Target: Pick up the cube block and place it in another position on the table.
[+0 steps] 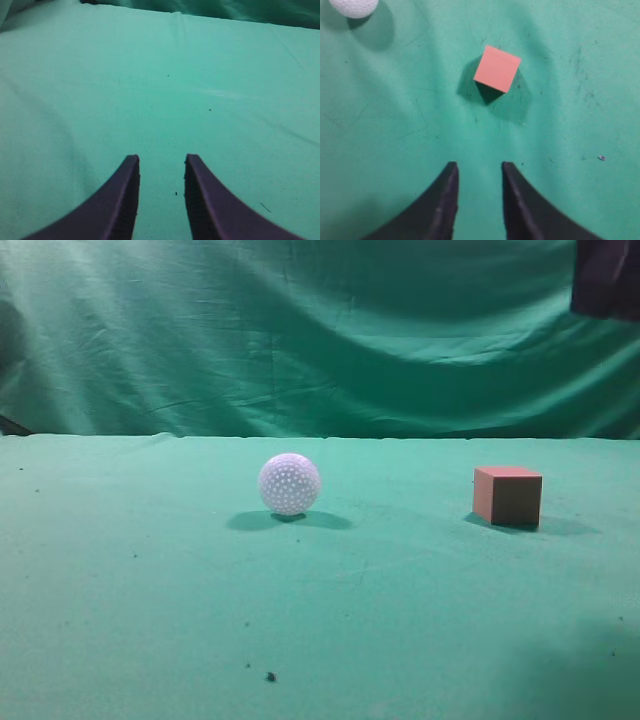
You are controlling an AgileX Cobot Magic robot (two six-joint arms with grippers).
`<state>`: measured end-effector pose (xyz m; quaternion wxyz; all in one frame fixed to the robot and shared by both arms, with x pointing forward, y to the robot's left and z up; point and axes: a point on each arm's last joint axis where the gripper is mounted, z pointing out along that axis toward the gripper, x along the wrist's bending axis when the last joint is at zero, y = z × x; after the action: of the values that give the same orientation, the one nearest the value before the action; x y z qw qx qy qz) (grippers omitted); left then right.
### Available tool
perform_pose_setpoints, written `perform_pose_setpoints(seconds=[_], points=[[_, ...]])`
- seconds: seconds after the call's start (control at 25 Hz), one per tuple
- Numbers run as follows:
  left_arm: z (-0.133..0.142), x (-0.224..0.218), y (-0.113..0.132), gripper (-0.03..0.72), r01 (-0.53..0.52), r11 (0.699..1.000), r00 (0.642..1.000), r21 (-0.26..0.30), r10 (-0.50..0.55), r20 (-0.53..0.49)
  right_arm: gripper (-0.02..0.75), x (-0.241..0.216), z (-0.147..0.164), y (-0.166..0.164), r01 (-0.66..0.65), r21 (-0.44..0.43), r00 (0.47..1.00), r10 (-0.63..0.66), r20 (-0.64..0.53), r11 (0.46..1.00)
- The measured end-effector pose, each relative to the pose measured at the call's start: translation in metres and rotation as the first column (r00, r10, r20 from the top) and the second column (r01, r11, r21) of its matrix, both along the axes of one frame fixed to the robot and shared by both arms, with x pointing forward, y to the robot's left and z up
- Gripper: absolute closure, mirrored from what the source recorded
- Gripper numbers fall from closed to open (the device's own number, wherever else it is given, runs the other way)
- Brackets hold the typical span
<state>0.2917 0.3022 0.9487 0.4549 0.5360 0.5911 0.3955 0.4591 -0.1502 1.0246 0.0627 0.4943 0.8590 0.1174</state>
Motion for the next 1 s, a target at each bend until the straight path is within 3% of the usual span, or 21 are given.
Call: perform_pose_setpoints(seconds=[0.16,0.24,0.4,0.52,0.64,0.68,0.72,0.8,0.88,1.0], points=[[0.000,0.000,0.000,0.426,0.000,1.000,1.000,0.000,0.000,0.000,0.170,0.018,-0.022,0.011,0.084,-0.027,0.995,-0.086,-0.054,0.996],[0.000,0.000,0.000,0.426,0.000,1.000,1.000,0.000,0.000,0.000,0.096,0.026,-0.032,0.015,0.120,-0.037,0.991,-0.122,-0.061,0.992],[0.000,0.000,0.000,0.426,0.000,1.000,1.000,0.000,0.000,0.000,0.104,0.040,-0.053,0.023,0.148,-0.067,0.985,-0.153,-0.084,0.987],[0.000,0.000,0.000,0.426,0.000,1.000,1.000,0.000,0.000,0.000,0.206,0.049,-0.067,0.029,0.151,-0.064,0.985,-0.156,-0.079,0.986],[0.000,0.000,0.000,0.426,0.000,1.000,1.000,0.000,0.000,0.000,0.191,0.054,-0.079,0.033,0.156,-0.056,0.984,-0.160,-0.075,0.986],[0.000,0.000,0.000,0.426,0.000,1.000,1.000,0.000,0.000,0.000,0.241,0.055,-0.083,0.034,0.164,-0.060,0.982,-0.169,-0.081,0.985],[0.000,0.000,0.000,0.426,0.000,1.000,1.000,0.000,0.000,0.000,0.243,0.056,-0.086,0.034,0.174,-0.060,0.980,-0.179,-0.084,0.983],[0.000,0.000,0.000,0.426,0.000,1.000,1.000,0.000,0.000,0.000,0.358,0.057,-0.088,0.035,0.178,-0.062,0.979,-0.183,-0.087,0.982],[0.000,0.000,0.000,0.426,0.000,1.000,1.000,0.000,0.000,0.000,0.522,0.060,-0.085,0.037,0.178,-0.056,0.980,-0.182,-0.076,0.982],[0.000,0.000,0.000,0.426,0.000,1.000,1.000,0.000,0.000,0.000,0.516,0.070,-0.072,0.037,0.170,-0.067,0.984,-0.173,-0.040,0.983]])
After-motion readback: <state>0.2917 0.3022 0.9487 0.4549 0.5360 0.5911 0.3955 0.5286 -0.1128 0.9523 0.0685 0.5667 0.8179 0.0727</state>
